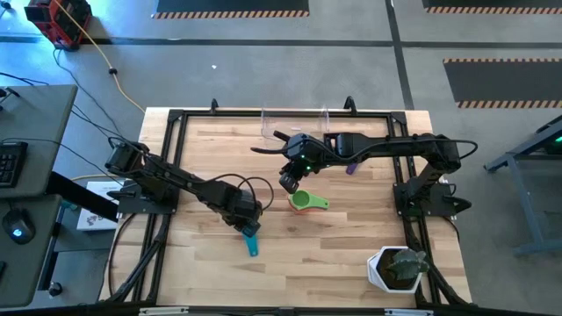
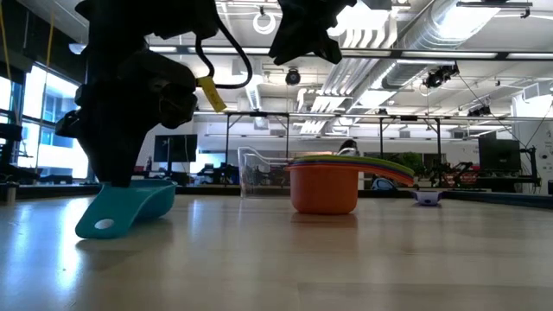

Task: Nest measuring cups in basket
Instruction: Stack the light blue measuring cup on top of the green measuring cup

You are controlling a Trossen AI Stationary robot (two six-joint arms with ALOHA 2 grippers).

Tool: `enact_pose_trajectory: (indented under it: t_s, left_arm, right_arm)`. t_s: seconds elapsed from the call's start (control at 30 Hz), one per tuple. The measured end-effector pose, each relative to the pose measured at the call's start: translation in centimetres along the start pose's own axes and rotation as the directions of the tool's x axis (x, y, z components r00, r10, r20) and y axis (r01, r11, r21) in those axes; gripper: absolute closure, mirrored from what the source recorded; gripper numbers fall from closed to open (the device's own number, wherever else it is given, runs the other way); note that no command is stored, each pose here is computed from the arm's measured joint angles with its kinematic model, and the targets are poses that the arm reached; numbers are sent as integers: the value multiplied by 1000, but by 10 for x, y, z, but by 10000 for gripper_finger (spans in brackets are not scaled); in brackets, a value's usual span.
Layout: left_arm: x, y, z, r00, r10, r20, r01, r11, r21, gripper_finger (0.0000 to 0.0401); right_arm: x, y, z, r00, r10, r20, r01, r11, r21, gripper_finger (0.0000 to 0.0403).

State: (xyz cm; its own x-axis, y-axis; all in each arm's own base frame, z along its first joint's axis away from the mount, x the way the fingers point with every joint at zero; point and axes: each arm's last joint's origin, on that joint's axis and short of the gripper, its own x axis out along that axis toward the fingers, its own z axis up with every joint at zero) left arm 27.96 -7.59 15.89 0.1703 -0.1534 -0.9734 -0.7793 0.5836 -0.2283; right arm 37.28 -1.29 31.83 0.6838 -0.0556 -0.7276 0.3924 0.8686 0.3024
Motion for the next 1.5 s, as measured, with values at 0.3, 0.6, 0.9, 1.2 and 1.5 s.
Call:
enact_pose_trajectory:
  t_s: [0.3, 0.6, 0.9, 1.2, 1.5]
  left_arm:
    - [-7, 0, -1, 1000, -16, 10, 16, 1000, 12, 329]
    - [-36, 11, -8, 999, -12, 30, 11, 999, 44, 329]
    - [-73, 32, -20, 999, 4, 40, -9, 992, 129, 329]
    - [-117, 54, -32, 985, -88, 148, 59, 980, 191, 329]
    - [-150, 75, -42, 946, -211, 247, 153, 960, 235, 329]
  right_arm:
    - [0, 0, 0, 1000, 3, -2, -3, 1000, 26, 336]
    - [0, 10, -5, 1000, 26, -14, -26, 998, 64, 336]
    - [-2, 33, -15, 997, 71, 9, -71, 985, 160, 336]
    - [-8, 62, -14, 974, 129, 184, -167, 963, 212, 336]
    - [-16, 83, -3, 890, 133, 436, -238, 952, 194, 336]
